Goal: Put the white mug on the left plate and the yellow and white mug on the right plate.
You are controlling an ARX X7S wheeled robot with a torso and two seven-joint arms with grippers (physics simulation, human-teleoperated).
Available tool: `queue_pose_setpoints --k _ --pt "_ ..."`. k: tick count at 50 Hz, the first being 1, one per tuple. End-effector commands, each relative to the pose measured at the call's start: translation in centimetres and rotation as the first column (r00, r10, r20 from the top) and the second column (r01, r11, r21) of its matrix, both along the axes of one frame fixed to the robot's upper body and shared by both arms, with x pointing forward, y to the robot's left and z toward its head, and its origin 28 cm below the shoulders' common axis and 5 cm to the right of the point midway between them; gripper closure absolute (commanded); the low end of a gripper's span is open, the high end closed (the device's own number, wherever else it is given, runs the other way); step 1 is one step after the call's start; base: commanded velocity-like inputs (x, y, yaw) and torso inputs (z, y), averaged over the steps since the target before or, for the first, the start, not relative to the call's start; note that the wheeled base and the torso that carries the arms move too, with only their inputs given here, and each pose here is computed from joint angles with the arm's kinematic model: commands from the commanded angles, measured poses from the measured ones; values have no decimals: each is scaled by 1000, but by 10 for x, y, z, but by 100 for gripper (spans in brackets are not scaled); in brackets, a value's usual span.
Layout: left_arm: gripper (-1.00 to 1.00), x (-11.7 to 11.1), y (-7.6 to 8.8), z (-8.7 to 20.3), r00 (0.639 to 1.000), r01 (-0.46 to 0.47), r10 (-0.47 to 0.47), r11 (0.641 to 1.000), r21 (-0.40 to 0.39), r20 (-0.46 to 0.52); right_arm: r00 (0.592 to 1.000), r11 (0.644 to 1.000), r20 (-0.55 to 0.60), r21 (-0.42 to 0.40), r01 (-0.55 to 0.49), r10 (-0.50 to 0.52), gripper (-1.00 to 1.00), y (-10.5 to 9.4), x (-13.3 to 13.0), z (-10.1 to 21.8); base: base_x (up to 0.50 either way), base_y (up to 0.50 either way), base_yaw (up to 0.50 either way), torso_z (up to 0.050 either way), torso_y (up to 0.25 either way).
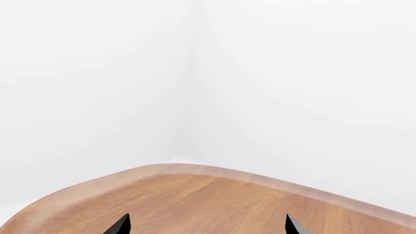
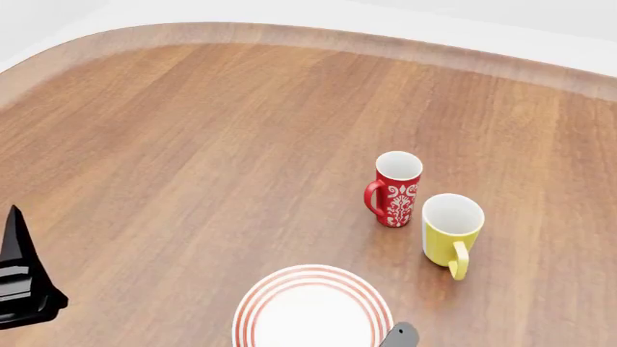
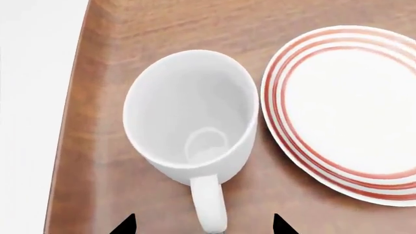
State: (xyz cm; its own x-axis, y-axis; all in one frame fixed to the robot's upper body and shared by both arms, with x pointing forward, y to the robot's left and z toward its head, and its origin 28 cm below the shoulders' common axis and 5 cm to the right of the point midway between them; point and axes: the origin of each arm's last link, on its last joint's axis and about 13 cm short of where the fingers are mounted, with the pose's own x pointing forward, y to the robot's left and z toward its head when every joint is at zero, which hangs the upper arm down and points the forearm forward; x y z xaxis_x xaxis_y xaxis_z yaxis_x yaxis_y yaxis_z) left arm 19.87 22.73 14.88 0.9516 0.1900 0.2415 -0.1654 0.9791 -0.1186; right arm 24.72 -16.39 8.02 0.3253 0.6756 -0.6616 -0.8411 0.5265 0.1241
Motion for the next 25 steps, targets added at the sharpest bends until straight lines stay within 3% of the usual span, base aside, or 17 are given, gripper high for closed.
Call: queue_pose_setpoints --k 1,25 --pt "-100 -1 -1 1 1000 2 -2 1000 1 4 1000 1000 -23 -16 -3 2 -100 0 2 -6 0 0 0 0 0" --pt "-100 -3 -1 1 1000 6 -6 1000 1 7 1000 999 -7 -33 -8 7 -100 6 15 -16 0 0 0 0 0"
